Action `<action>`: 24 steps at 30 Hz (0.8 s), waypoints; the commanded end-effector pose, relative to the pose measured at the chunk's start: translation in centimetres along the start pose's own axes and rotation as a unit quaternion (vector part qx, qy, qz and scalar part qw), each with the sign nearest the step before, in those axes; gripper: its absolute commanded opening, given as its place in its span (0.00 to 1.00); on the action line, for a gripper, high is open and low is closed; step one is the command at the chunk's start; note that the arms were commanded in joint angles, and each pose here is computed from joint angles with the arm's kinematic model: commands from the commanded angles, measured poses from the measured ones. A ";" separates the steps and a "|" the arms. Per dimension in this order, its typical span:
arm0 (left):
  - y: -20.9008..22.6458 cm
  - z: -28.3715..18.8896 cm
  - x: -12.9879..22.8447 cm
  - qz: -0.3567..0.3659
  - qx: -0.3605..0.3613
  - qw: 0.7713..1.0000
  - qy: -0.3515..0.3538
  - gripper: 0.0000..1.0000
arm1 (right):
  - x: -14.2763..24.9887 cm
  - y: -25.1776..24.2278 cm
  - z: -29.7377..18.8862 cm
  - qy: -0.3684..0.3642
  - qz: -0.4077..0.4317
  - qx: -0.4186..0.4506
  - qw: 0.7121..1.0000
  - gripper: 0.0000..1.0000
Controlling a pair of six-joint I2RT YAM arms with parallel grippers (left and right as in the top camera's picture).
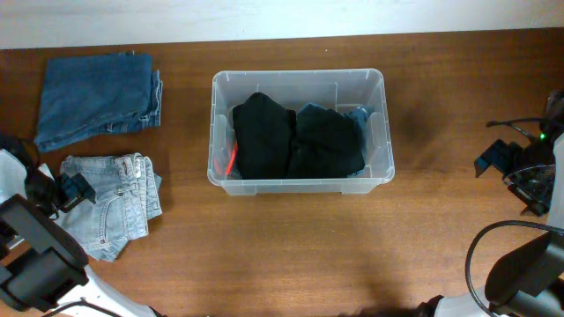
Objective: Pack container
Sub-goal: 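Move the left gripper to the light-wash denim shorts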
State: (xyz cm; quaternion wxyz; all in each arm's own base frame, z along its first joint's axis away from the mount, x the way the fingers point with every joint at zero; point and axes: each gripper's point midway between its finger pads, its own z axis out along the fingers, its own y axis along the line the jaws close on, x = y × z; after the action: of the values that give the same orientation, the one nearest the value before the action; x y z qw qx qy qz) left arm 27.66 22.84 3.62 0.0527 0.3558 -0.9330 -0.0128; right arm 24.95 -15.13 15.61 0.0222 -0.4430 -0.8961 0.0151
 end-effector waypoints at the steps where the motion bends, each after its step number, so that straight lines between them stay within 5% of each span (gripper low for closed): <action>1: -0.2 1.2 1.1 0.007 0.007 1.000 0.022 0.99 | 0.0 -0.1 -0.1 -0.002 0.006 0.000 1.000 0.99; 13: -4.1 3.9 3.8 -0.042 0.117 0.990 0.065 0.99 | 0.0 -0.1 -0.1 -0.002 0.006 0.000 1.000 0.98; 19: -11.3 2.1 4.5 -0.024 0.288 0.954 0.081 0.99 | 0.0 -0.1 -0.1 -0.002 0.006 0.000 1.000 0.98; 24: -15.7 0.8 4.8 0.023 0.344 0.936 0.073 0.99 | 0.0 -0.1 -0.1 -0.002 0.006 0.000 1.000 0.98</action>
State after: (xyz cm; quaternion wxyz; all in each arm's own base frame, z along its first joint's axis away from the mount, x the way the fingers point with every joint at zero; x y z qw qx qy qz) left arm 32.29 13.51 2.80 -0.0102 0.3662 -0.9045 0.2183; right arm 24.95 -15.13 15.61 0.0222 -0.4430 -0.8961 0.0151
